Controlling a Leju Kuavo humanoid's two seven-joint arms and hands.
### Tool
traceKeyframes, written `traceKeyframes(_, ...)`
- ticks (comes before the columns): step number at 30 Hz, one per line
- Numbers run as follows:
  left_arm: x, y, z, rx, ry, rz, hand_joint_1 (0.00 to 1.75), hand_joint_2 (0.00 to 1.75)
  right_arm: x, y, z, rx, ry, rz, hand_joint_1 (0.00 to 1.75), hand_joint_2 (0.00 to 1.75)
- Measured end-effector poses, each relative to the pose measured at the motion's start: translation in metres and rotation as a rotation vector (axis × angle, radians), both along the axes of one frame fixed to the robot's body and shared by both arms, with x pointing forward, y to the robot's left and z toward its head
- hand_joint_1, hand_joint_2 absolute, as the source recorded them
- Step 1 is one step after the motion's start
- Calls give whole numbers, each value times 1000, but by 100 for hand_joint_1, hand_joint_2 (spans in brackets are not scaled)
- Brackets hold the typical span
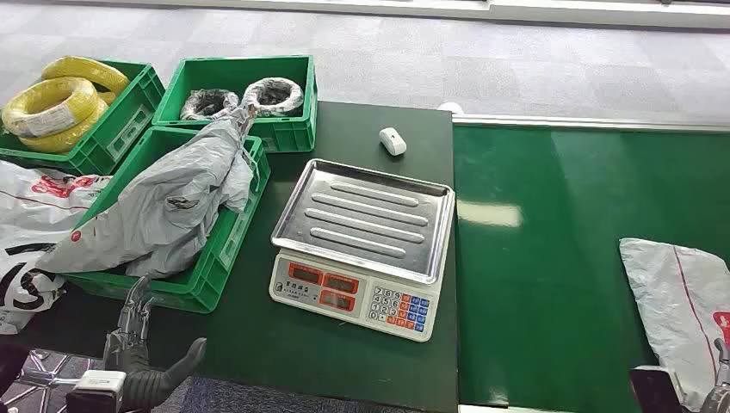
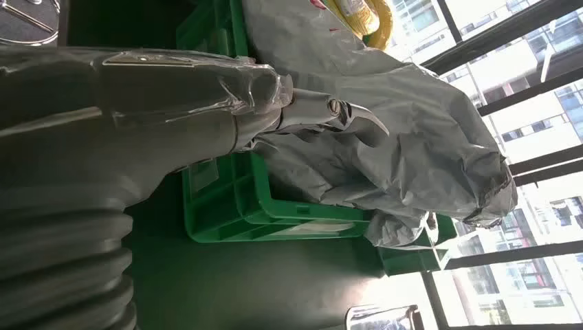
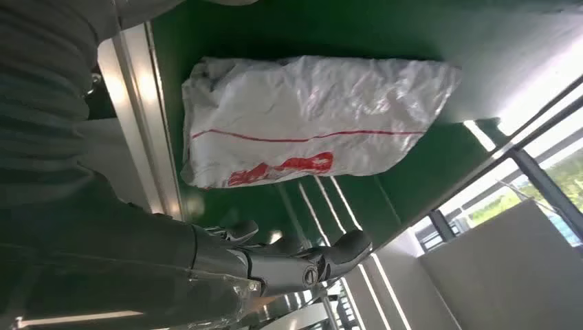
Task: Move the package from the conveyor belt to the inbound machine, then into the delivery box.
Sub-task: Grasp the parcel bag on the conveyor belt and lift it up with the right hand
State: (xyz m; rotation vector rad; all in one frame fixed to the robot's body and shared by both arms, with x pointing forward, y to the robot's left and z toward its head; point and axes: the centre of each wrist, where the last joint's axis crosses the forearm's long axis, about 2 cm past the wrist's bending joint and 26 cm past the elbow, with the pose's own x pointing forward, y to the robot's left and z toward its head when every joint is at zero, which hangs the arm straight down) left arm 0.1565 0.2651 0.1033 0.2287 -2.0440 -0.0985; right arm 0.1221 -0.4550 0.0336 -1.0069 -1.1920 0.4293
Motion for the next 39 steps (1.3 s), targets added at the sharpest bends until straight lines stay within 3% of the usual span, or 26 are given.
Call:
traceKeyframes(6, -2, 11, 5, 6, -12, 40, 0, 175, 32, -60, -15, 38, 187, -181, 0, 175)
traceKeyframes(10, -7, 16, 7, 8, -21, 65, 0, 175, 53, -74, -22, 97, 273, -273, 0, 175)
traceKeyframes(14, -9, 17, 7, 8, -22, 79, 0, 175, 72, -82, -23, 141, 353, -336, 145, 175)
traceKeyframes(18, -8, 16, 9, 11, -27, 81, 0, 175, 81, -81, -25, 164, 394, -348, 145, 175)
traceKeyframes(22, -7, 17, 10, 10, -28, 88, 0, 175, 86, -81, -24, 174, 405, -350, 174, 175)
traceKeyframes(32, -8, 19, 16, 16, -42, 112, 0, 175, 116, -69, -16, 183, 390, -290, 175, 175)
traceKeyframes(35, -10, 20, 17, 15, -43, 117, 0, 175, 124, -63, -14, 225, 301, -238, 175, 175)
traceKeyframes(39, -11, 20, 17, 12, -56, 110, 0, 175, 138, -50, -6, 323, -1, -130, 175, 175)
